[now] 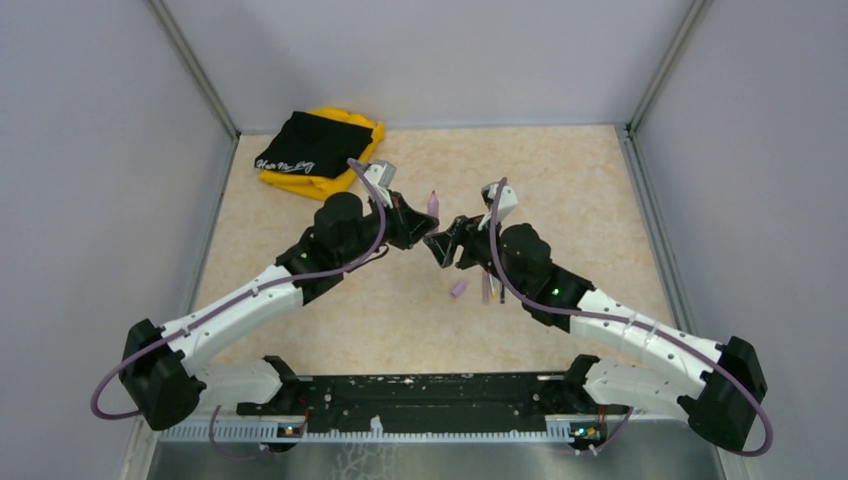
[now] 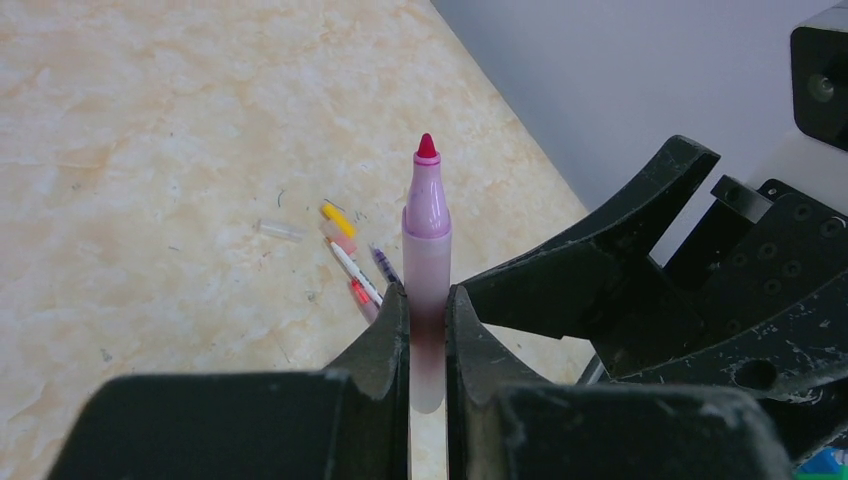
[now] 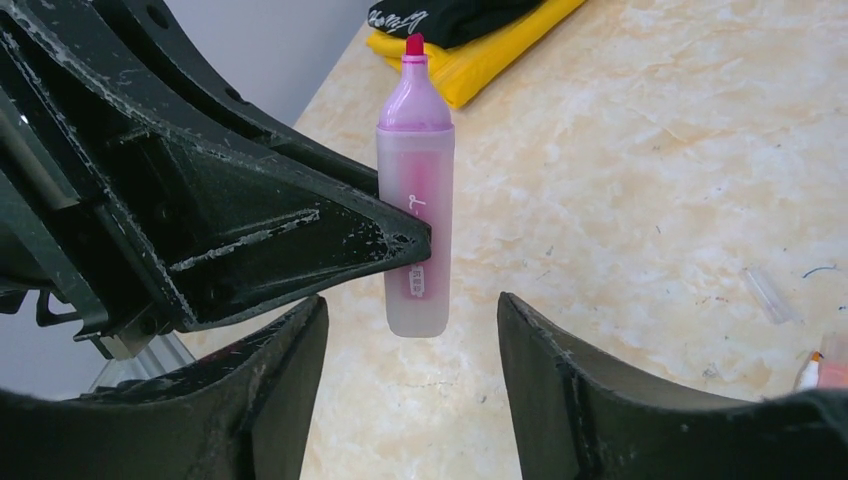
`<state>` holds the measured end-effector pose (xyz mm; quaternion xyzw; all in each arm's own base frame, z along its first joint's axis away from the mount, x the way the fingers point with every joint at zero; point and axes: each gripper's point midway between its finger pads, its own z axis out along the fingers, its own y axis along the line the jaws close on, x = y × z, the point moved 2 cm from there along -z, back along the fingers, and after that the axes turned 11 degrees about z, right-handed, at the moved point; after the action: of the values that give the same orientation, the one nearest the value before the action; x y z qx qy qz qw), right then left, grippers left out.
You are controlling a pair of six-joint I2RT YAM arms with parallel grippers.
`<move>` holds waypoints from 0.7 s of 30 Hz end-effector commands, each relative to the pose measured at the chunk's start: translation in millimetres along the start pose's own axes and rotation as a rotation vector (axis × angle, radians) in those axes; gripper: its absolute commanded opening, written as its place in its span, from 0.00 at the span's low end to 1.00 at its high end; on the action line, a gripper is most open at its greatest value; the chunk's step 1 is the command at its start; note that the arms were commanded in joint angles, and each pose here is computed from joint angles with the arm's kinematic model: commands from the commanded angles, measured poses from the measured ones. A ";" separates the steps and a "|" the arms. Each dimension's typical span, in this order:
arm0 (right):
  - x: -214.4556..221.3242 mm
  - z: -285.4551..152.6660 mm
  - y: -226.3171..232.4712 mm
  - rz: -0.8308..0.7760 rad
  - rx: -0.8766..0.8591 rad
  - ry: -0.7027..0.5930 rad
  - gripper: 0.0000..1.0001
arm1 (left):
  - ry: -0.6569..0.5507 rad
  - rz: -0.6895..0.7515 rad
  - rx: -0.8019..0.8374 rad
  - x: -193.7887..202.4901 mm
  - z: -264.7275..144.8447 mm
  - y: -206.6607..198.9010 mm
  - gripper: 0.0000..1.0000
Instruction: Insert the pens into the pen caps
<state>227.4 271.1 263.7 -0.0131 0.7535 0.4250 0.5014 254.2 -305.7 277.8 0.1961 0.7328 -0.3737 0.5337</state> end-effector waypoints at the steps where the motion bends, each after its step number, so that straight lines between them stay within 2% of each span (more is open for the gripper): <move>1: -14.6 -5.7 13.2 0.024 -0.048 -0.062 0.64 | -0.048 0.012 0.035 -20.9 -4.2 -12.2 0.05; 6: -4.6 -0.5 13.8 0.032 -0.059 -0.022 0.64 | -0.061 0.005 0.062 -24.7 -6.0 -17.4 0.06; 21: -4.4 4.2 20.9 0.059 -0.087 -0.016 0.47 | -0.100 -0.011 0.144 -35.4 -16.1 -33.0 0.07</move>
<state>225.2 276.9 261.4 -0.0065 0.7523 0.4429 0.4877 241.0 -308.9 297.3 0.2077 0.7103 -0.4105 0.5328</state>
